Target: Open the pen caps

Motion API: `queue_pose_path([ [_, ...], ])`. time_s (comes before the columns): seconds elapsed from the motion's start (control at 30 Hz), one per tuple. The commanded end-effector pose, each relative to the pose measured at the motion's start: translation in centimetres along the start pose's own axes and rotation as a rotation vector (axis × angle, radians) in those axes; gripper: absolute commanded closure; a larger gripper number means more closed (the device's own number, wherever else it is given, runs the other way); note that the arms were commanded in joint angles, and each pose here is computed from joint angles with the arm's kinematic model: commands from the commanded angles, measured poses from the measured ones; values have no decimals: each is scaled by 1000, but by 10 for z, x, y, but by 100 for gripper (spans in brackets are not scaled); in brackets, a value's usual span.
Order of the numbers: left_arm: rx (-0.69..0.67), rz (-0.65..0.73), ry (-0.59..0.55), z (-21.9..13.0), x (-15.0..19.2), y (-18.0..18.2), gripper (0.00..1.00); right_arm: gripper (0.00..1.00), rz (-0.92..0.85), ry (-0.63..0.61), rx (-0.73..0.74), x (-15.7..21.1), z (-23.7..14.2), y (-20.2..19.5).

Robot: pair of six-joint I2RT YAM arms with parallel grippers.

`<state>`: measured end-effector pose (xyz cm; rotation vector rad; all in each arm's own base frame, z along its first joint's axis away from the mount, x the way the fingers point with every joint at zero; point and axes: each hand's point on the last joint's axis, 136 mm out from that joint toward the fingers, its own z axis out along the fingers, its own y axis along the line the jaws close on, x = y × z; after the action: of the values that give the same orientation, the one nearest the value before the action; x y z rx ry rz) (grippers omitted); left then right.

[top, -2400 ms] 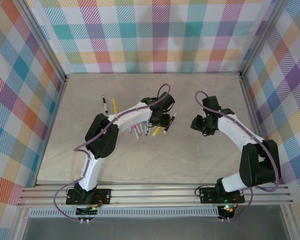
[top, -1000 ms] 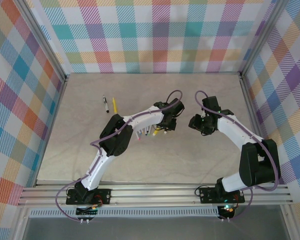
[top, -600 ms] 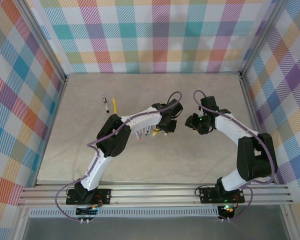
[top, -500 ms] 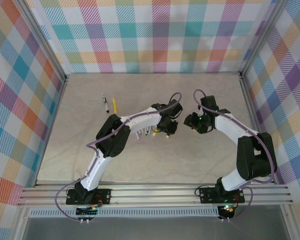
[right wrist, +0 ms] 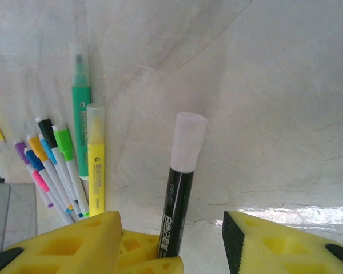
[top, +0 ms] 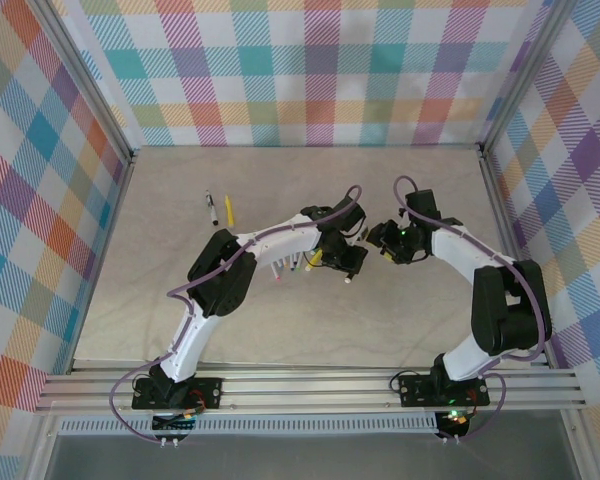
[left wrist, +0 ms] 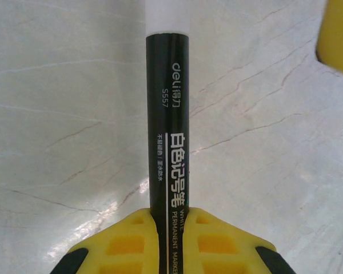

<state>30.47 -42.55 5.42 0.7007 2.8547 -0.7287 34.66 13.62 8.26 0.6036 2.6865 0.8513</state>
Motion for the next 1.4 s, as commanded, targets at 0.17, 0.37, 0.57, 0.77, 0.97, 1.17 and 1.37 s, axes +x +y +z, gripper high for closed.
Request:
queue_pose_path([
  [0.17,108,44,-31,-33,-4,-37,100,49,60,21,-65,-5,12,4],
  [0.37,128,47,-38,-43,-3,-43,100,49,94,33,-77,-9,19,1],
  [0.57,132,56,-39,-48,-3,-45,100,58,106,46,-97,-11,26,2],
  [0.77,109,49,-20,-42,0,-40,100,100,93,28,-106,-14,21,5],
  [0.97,109,37,-12,-35,1,-39,75,100,84,15,-150,-14,13,16],
  [1.17,103,29,5,-27,2,-38,71,100,80,19,-185,-12,7,23],
  [1.37,92,19,13,-20,3,-34,82,100,77,29,-186,-7,8,22],
])
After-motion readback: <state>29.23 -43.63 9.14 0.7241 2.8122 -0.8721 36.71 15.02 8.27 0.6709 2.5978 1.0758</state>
